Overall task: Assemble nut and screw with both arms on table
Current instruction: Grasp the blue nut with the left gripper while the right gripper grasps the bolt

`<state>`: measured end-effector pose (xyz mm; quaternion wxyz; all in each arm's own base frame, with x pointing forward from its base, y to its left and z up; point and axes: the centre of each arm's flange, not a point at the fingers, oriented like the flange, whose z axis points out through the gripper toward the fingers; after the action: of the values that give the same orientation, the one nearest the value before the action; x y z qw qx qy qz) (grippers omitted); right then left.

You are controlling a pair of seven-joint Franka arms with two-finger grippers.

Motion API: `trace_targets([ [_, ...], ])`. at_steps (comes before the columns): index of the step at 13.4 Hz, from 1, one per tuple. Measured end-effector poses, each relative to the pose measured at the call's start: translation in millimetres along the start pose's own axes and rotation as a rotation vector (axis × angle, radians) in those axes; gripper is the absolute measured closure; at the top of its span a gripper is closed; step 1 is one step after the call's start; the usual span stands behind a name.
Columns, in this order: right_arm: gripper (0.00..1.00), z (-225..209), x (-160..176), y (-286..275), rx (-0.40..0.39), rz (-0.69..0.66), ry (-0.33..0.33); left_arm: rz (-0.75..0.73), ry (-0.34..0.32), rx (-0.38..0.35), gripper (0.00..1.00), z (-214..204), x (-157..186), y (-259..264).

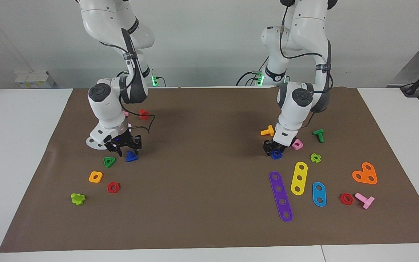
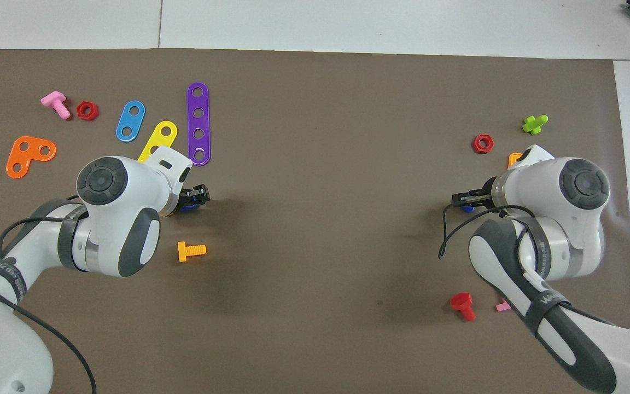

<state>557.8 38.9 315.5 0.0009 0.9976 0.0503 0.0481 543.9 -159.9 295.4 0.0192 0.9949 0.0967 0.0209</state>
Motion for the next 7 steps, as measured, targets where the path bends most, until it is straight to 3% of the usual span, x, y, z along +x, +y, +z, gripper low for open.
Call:
trace_targets([
  [5, 0.35, -1.4, 1.5, 0.0, 0.0, 0.0, 0.01, 0.001, -0.022, 0.012, 0.42, 1.8, -2.2, -1.1],
  [6, 0.35, -1.4, 1.5, -0.2, 0.0, -0.001, 0.01, 0.002, -0.03, 0.015, 0.54, 0.8, -2.0, -1.0],
  [7, 0.41, -1.4, 1.5, -0.4, 0.0, -0.001, 0.01, 0.002, -0.044, 0.022, 0.54, -1.1, -1.5, -0.6],
])
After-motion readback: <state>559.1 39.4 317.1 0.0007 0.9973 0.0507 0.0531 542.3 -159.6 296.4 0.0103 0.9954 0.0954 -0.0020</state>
